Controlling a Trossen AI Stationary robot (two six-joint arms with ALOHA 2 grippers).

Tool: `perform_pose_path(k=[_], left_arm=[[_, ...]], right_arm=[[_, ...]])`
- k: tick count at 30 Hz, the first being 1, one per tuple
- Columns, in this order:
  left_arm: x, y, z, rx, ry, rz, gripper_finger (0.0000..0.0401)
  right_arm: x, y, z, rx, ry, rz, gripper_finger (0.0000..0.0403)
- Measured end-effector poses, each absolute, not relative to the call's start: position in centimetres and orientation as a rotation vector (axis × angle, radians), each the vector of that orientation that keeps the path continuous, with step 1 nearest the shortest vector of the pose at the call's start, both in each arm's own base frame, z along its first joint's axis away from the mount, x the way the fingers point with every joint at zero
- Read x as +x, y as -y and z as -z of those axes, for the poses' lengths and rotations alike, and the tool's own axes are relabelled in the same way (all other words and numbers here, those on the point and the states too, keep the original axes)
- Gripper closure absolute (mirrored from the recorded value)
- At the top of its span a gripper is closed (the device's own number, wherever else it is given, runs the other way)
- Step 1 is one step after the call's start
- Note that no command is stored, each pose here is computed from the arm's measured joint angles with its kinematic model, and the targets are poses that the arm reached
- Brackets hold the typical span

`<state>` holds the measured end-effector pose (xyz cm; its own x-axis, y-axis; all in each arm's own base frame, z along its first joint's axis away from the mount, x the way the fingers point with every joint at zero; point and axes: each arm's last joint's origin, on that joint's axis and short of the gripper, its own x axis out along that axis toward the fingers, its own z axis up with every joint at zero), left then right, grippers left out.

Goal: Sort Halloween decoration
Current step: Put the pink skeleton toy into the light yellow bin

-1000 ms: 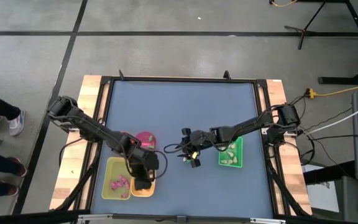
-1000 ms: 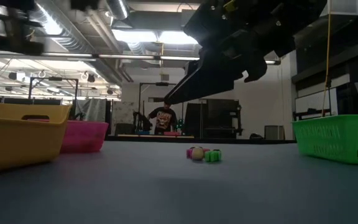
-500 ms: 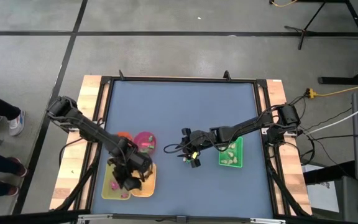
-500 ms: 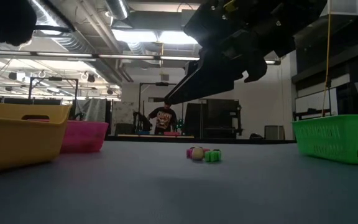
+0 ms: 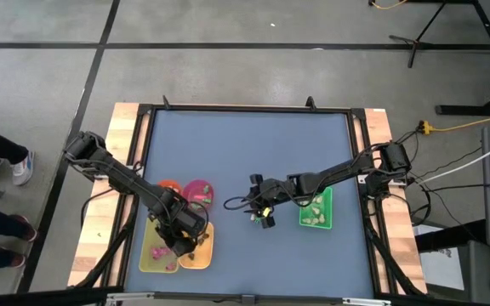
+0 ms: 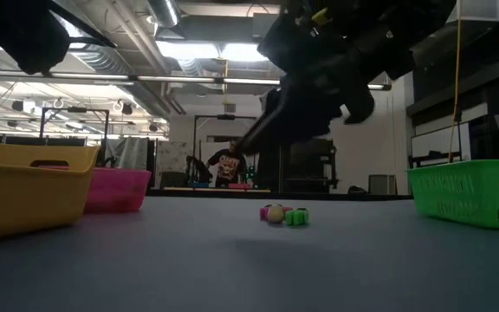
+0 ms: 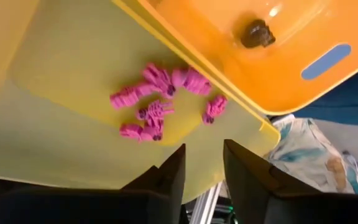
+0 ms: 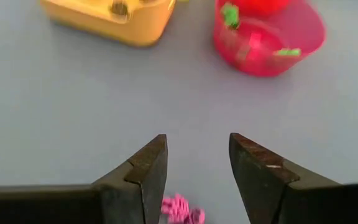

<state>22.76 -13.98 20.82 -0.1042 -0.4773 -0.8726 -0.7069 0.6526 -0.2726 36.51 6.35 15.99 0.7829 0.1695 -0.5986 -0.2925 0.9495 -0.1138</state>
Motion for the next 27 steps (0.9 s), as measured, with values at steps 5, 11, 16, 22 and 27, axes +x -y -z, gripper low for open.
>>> perform_pose_path(k=[5, 11, 16, 22, 27], left_arm=[[22.8, 13.9, -20.8, -0.948, -1.734, -0.268, 0.0288], [22.9, 13.8, -20.7, -0.921, -1.693, -0.299, 0.0286], [22.9, 13.8, -20.7, -0.905, -1.669, -0.317, 0.0286], [22.9, 13.8, -20.7, -0.905, -1.668, -0.318, 0.0286], [22.9, 13.7, -20.7, -0.903, -1.666, -0.319, 0.0286]], right_arm=[[36.0, -5.9, -15.3, -0.257, -0.711, -0.247, 0.0233], [35.8, -4.8, -14.9, -0.124, -0.783, -0.140, 0.0233], [35.4, -4.8, -14.6, -0.047, -0.840, -0.103, 0.0233], [35.0, -4.9, -14.2, 0.009, -0.904, -0.089, 0.0233], [34.9, -4.9, -14.1, 0.034, -0.913, -0.086, 0.0233]])
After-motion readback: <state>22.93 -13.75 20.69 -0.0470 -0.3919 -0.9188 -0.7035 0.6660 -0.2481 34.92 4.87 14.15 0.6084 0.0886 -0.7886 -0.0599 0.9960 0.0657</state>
